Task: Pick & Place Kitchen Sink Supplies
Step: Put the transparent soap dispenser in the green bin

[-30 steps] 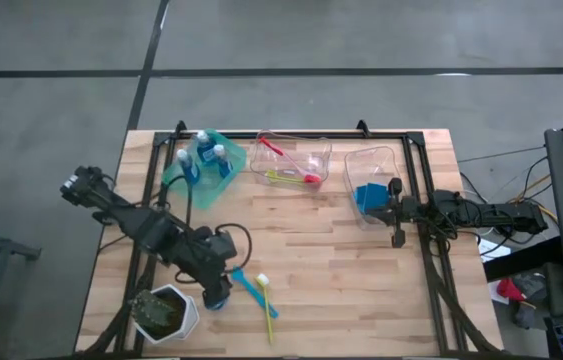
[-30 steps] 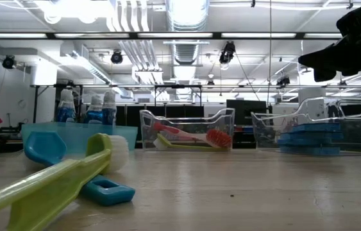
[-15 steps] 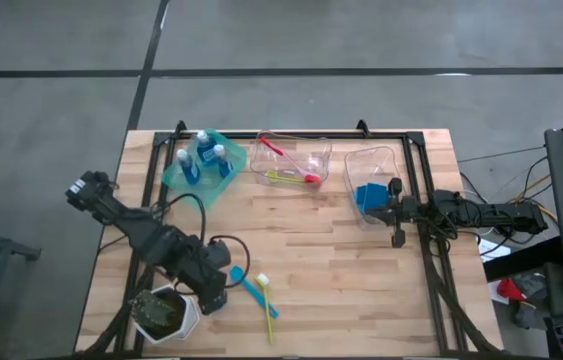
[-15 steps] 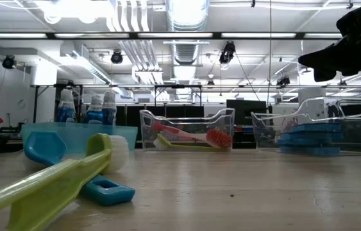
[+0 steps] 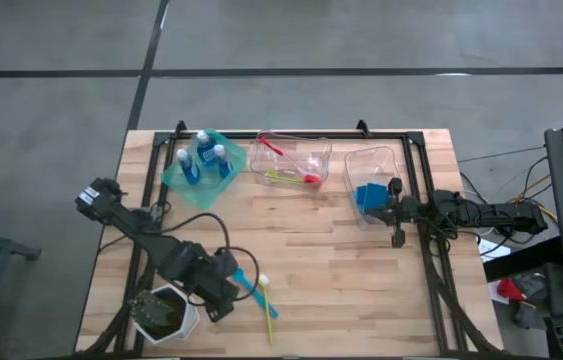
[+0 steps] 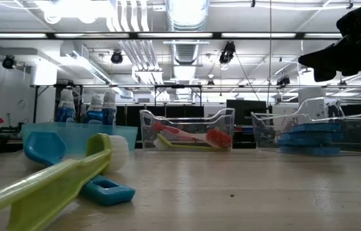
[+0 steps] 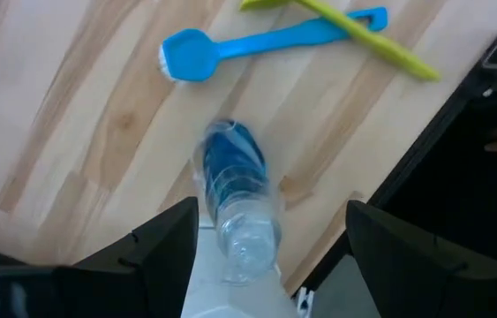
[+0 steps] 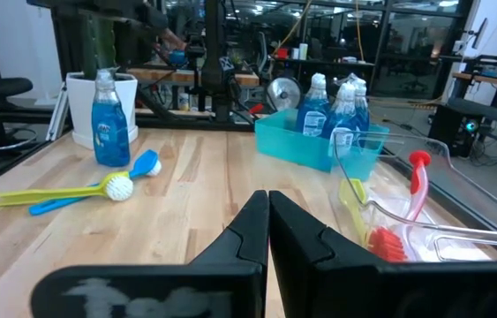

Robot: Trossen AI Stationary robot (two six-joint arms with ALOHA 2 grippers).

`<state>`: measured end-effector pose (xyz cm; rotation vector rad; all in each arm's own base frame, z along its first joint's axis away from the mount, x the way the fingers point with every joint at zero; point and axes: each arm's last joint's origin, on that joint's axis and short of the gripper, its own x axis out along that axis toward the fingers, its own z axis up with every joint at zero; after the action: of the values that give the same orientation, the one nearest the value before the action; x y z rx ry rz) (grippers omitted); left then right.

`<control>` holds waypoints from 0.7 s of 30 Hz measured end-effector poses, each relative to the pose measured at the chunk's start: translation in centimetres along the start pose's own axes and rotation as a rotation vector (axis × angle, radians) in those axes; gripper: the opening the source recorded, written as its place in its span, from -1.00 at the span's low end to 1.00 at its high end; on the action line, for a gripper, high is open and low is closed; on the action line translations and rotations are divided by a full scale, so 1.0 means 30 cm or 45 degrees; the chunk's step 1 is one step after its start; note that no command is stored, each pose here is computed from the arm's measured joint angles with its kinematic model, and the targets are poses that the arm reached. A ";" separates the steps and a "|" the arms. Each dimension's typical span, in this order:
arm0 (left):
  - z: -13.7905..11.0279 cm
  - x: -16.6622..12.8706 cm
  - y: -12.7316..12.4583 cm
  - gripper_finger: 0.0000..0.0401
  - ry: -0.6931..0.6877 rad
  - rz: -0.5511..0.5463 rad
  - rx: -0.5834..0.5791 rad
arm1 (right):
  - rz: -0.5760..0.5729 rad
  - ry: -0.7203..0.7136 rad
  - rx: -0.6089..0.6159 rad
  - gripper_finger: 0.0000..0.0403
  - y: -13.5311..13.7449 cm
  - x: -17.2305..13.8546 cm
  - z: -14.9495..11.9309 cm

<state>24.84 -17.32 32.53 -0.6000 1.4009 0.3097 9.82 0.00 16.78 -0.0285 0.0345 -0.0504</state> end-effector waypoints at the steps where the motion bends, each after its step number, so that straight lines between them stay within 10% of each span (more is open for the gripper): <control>1: 0.000 0.005 0.000 0.38 0.010 0.014 0.004 | 0.000 -0.001 0.000 -0.96 0.000 0.000 0.000; 21: -0.026 0.063 -0.016 0.38 0.074 0.151 0.040 | 0.000 -0.001 0.000 -0.96 0.000 0.000 0.000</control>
<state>24.75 -18.41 30.73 -0.5043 1.4977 0.3663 9.82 0.00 16.78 -0.0284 0.0338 -0.0505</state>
